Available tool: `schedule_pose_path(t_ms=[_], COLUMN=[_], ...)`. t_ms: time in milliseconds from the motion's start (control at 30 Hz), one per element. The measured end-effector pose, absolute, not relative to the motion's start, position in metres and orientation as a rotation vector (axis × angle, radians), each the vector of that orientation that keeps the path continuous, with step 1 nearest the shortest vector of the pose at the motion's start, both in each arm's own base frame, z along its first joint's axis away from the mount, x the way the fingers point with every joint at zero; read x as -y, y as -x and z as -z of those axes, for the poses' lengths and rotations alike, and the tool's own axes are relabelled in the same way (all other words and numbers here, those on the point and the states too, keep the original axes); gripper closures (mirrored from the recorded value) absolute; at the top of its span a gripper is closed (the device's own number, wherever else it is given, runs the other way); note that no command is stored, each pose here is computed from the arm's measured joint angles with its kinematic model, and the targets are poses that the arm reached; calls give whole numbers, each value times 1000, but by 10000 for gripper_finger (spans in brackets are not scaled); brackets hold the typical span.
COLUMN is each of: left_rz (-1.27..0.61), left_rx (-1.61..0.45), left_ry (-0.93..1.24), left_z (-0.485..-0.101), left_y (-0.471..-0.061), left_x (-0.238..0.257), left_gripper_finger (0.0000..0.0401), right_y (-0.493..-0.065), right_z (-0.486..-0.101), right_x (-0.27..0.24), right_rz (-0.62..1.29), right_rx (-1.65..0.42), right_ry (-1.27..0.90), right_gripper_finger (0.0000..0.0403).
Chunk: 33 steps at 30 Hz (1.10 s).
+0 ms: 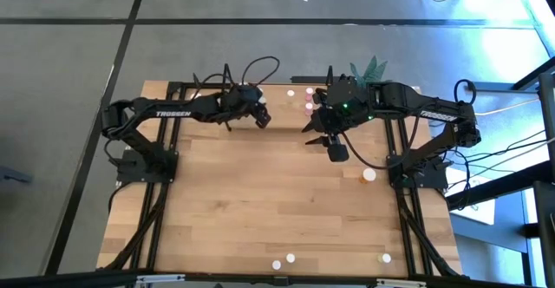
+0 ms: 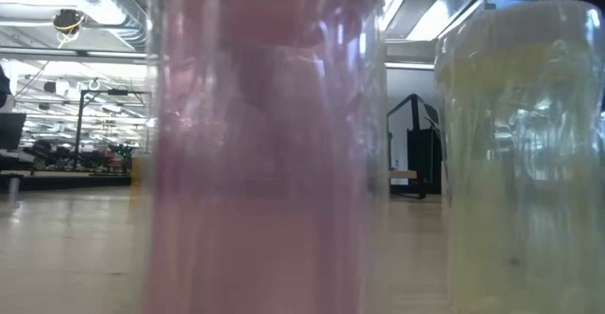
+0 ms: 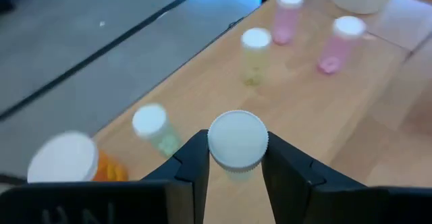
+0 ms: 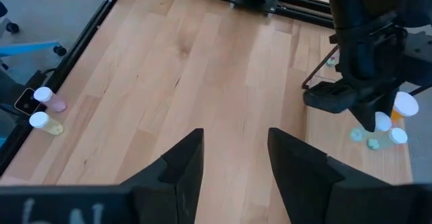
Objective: Pick and place medicine bottles onto shelf by color
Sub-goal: Put the right blue pill bottle on the shelf aligned with the other blue pill bottle
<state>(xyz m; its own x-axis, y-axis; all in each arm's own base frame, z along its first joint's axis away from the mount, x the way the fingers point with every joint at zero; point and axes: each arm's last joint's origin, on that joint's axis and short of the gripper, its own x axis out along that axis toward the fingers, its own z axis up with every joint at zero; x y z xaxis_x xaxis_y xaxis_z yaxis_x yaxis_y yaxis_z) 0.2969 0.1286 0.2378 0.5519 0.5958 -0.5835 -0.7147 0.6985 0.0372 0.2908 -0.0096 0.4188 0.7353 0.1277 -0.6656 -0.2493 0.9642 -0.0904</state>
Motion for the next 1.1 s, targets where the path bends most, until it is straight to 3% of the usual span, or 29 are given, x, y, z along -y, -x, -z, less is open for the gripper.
schedule_pose_path(t_ms=[233,467,833,1100], left_rz=[-853,-902,-887,-967], left_rx=[-573,-533,-674,-729], left_ry=[177,244,249,242], left_z=[-274,-287,-240,-232], left_y=[-304,-308,-334,-328], left_x=[-133,-124,-117,-126], left_gripper_finger=[296,296,296,296], right_y=[-291,-291,-291,-291], right_z=[-419,-419,-419,-419], right_x=[10,10,11,11], right_rz=[-208,-208,-157,-156], right_rx=[-716,-716,-721,-717], right_ry=[178,178,194,194], right_gripper_finger=[236,236,236,236])
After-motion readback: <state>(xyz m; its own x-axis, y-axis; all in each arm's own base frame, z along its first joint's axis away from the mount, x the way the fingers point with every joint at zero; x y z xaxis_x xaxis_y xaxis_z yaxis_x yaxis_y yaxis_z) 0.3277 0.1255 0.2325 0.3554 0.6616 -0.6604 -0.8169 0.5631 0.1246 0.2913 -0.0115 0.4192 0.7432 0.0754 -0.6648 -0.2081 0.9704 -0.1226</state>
